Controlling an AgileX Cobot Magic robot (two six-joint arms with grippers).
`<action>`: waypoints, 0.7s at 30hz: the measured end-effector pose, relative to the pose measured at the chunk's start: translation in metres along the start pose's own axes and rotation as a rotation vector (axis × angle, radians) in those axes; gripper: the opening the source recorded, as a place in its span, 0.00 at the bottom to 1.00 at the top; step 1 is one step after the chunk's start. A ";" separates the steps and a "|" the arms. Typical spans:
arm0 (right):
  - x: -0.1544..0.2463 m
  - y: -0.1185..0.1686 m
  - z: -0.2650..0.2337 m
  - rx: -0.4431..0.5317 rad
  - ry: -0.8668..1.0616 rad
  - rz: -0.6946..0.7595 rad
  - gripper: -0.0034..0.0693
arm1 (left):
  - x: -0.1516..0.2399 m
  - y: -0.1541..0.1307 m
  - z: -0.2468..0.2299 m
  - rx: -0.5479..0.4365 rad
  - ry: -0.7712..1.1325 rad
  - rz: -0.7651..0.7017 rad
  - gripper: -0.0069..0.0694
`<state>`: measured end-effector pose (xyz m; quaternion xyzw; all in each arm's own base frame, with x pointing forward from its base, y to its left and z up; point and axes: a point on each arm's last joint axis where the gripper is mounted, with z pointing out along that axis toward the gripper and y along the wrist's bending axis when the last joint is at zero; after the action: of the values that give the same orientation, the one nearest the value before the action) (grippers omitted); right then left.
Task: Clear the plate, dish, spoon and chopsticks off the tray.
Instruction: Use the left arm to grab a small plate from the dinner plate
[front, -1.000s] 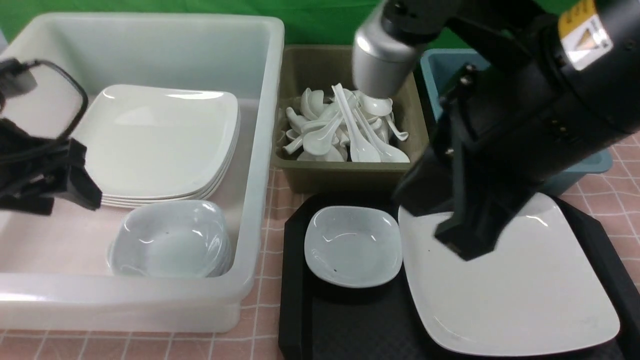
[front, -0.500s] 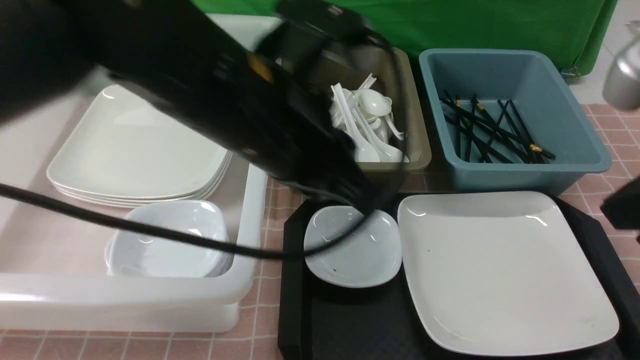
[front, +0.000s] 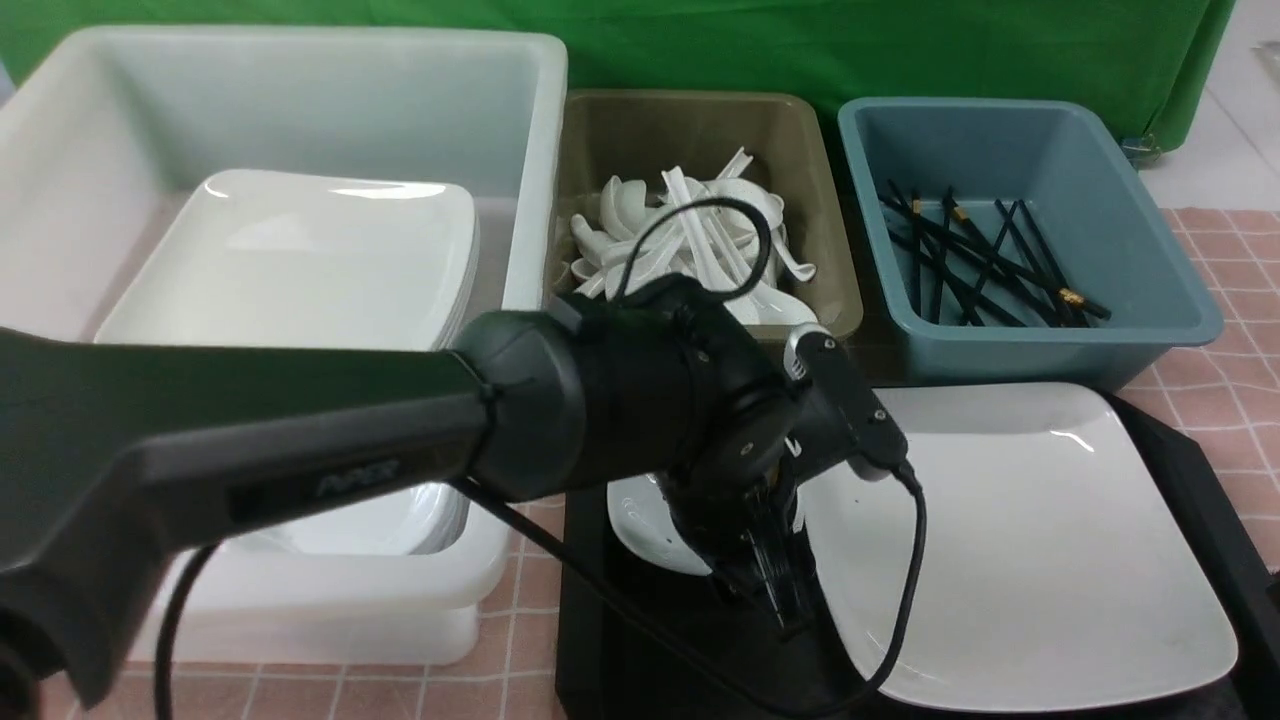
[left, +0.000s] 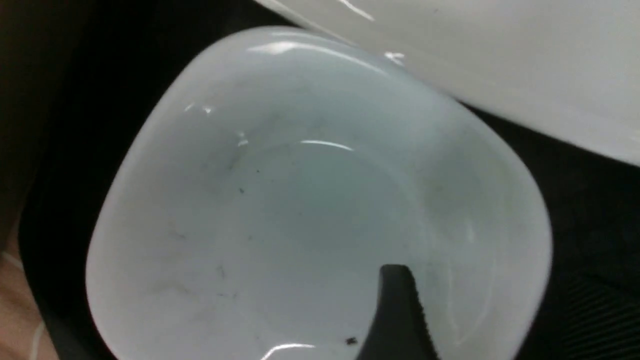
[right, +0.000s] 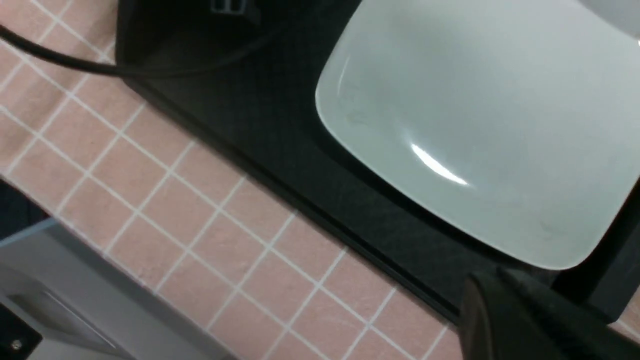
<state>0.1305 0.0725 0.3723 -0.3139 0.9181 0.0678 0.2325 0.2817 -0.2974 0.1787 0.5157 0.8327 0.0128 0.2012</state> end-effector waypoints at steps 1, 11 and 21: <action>0.000 0.000 0.000 -0.004 -0.001 0.001 0.09 | 0.001 0.000 0.005 -0.005 0.007 0.012 0.71; -0.001 0.002 0.000 -0.022 -0.007 0.007 0.09 | 0.004 0.001 0.024 0.005 0.026 -0.057 0.49; -0.006 0.007 -0.003 -0.073 -0.055 0.010 0.09 | -0.015 0.005 -0.011 0.077 0.050 -0.155 0.19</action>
<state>0.1290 0.0799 0.3779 -0.3155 0.9099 0.1111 0.2455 0.2879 -0.3056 0.1944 0.4565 0.8748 -0.0221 0.1608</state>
